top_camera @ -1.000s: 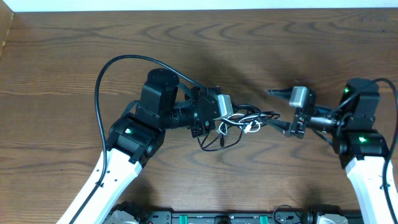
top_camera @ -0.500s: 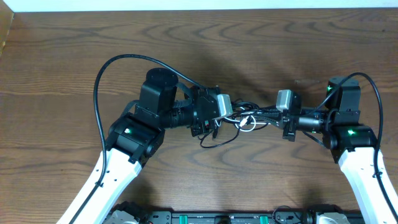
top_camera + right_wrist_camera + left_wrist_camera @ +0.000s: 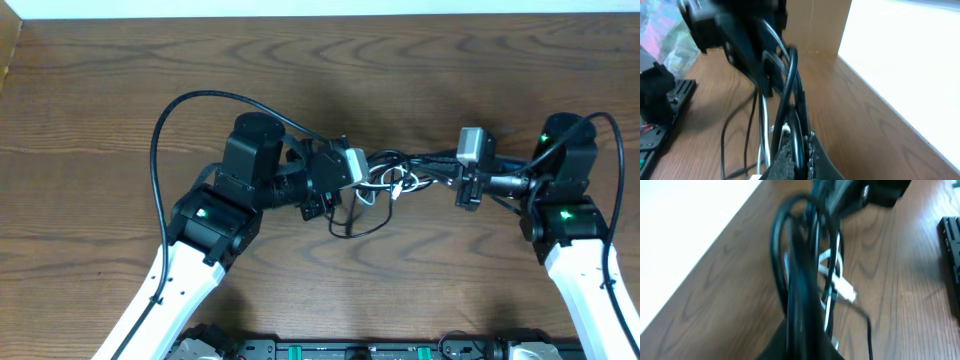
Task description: Untangle cables
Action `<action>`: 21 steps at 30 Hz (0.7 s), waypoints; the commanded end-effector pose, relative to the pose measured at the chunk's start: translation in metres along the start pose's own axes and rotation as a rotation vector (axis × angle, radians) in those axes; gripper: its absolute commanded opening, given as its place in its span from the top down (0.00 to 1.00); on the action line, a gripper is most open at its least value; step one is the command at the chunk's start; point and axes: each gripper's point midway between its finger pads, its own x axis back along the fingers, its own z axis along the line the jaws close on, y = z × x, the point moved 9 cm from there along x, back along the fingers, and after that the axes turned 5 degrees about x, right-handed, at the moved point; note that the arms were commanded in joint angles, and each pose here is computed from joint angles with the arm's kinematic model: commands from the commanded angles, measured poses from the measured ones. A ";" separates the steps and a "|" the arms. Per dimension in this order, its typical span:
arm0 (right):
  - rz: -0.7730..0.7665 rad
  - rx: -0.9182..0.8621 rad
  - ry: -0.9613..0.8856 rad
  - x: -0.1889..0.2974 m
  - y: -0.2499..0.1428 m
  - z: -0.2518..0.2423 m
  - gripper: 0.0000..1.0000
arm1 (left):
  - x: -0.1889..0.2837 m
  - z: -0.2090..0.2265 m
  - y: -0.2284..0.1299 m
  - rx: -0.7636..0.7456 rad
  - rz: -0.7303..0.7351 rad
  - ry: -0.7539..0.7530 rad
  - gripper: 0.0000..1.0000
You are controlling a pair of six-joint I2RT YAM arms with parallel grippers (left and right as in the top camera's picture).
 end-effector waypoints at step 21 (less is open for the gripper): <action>-0.086 -0.155 -0.289 0.040 0.065 -0.005 0.99 | -0.004 -0.003 -0.018 0.066 0.108 -0.008 0.92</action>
